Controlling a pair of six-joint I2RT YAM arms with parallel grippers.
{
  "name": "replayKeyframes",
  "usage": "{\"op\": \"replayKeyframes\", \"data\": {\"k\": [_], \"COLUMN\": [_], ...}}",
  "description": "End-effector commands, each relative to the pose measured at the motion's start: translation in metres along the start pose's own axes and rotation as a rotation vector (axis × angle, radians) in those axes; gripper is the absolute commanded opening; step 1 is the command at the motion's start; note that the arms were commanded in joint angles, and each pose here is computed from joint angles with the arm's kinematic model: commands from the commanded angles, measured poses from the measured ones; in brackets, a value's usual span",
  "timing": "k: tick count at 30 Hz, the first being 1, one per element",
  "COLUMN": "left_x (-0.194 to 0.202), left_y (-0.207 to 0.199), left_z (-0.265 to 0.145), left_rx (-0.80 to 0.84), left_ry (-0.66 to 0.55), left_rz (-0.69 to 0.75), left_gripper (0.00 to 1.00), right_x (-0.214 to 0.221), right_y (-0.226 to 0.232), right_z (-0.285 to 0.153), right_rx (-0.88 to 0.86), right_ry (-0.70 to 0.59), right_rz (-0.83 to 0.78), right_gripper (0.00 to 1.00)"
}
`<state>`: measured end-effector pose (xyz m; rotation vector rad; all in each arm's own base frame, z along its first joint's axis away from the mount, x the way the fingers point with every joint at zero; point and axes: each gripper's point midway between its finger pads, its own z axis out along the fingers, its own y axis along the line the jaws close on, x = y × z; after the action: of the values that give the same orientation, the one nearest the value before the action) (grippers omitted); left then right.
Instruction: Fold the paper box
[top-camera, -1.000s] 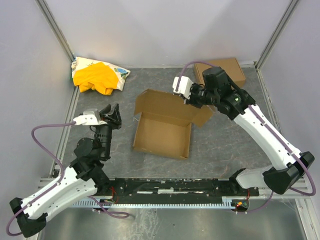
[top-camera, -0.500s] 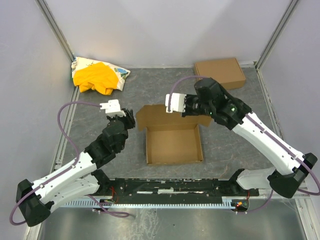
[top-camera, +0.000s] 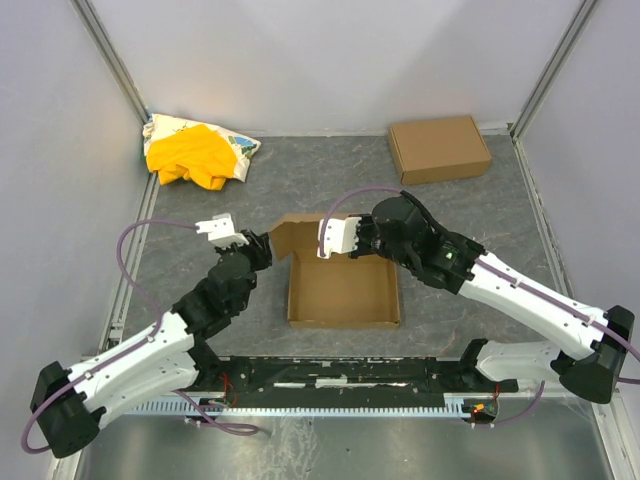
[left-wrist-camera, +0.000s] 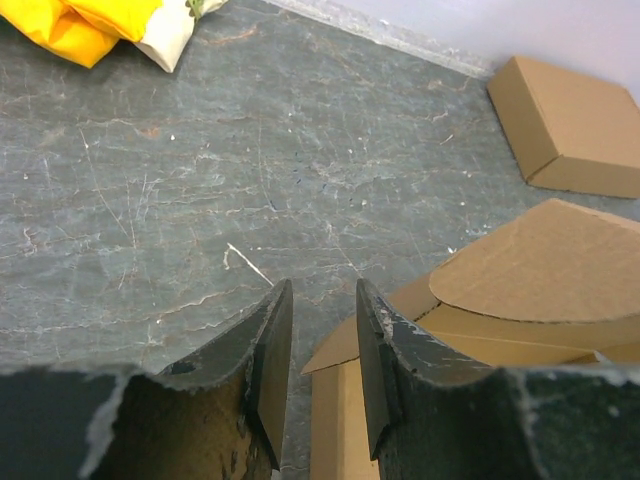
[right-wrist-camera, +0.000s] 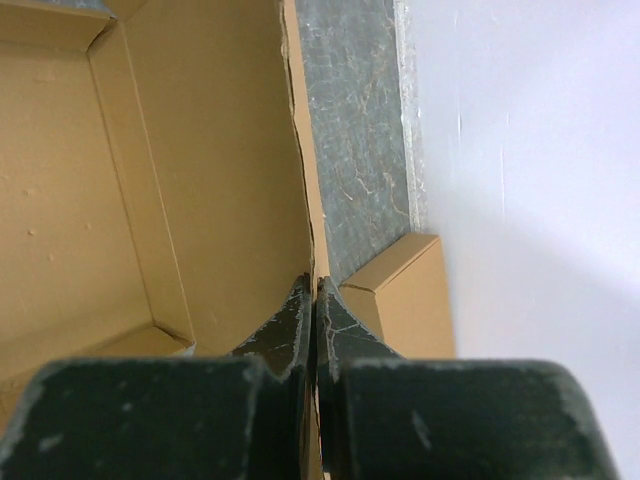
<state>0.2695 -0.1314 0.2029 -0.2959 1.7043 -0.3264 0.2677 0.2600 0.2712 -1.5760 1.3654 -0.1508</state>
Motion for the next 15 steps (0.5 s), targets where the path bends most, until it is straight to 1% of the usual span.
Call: {"op": "replayKeyframes", "data": {"k": [1,7,13,15], "left_x": [-0.005,-0.006,-0.007,0.002], "left_y": [-0.011,-0.032,-0.052,-0.057], "left_z": [0.01,0.02,0.014,0.012], "left_rx": [0.008,0.059,0.17,0.21], "left_ry": [-0.015,0.002,0.007,0.029], "left_rz": [-0.023,-0.017,-0.118,-0.154], "left_gripper": [0.39,0.39,0.37,0.36], "right_x": [-0.008,-0.011,-0.014,-0.016], "right_y": [-0.013,-0.015,-0.008,-0.006], "right_z": [-0.007,-0.011,-0.01,-0.01], "right_rx": [0.079,0.064,0.033,0.026], "right_ry": [-0.042,-0.047,-0.066,-0.08], "right_rz": [0.054,0.039,0.058,0.071], "right_gripper": [0.02,0.02,0.02,0.02]}}
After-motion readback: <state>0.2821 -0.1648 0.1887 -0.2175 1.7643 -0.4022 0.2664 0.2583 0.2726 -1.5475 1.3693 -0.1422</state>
